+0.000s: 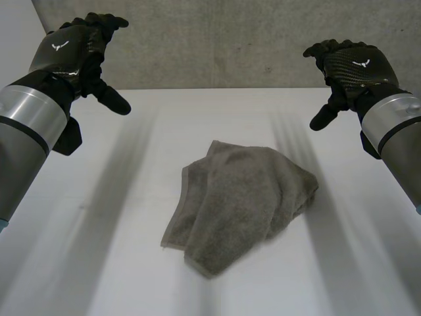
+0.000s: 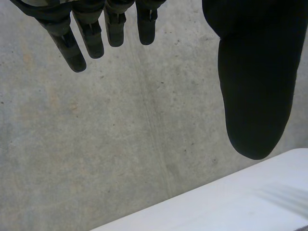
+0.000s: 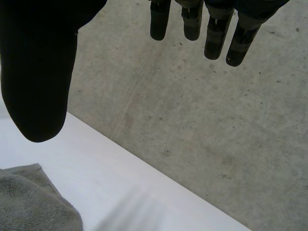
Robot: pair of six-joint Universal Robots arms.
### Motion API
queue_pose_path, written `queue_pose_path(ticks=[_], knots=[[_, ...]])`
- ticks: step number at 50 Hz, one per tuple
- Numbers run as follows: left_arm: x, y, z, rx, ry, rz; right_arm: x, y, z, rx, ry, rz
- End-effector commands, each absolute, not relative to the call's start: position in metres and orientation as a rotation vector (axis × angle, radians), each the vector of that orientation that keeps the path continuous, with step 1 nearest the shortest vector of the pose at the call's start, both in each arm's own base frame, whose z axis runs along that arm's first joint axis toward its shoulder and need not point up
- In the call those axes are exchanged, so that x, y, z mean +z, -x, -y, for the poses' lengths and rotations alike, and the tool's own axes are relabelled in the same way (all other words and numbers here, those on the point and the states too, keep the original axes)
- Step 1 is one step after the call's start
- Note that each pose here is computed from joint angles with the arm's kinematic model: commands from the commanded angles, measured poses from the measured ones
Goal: Fold the towel.
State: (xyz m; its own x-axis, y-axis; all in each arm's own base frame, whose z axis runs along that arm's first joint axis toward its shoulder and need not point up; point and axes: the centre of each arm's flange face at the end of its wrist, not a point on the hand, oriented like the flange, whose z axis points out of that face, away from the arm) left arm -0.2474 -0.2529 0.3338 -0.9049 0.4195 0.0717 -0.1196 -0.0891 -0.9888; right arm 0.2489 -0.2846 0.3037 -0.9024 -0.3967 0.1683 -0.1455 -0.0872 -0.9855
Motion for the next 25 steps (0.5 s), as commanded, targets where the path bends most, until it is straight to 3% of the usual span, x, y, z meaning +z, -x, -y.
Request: queue_pose_path(ticks=[1,7,17,25], knots=[[0.322,0.251,0.258,2.017,0.34,1.868,0.303,-0.258,0.276,-2.09,0.765,-1.962],[0.299,0.261,0.261,1.916,0.403,1.937,0.287,-0.259,0.273,-2.041,1.025,-2.071],[0.223,0.318,0.217,1.614,0.852,2.015,0.249,-0.253,0.276,-1.782,1.223,-2.291],[0.171,0.326,0.191,1.468,1.076,2.087,0.206,-0.246,0.269,-1.571,1.161,-2.401]])
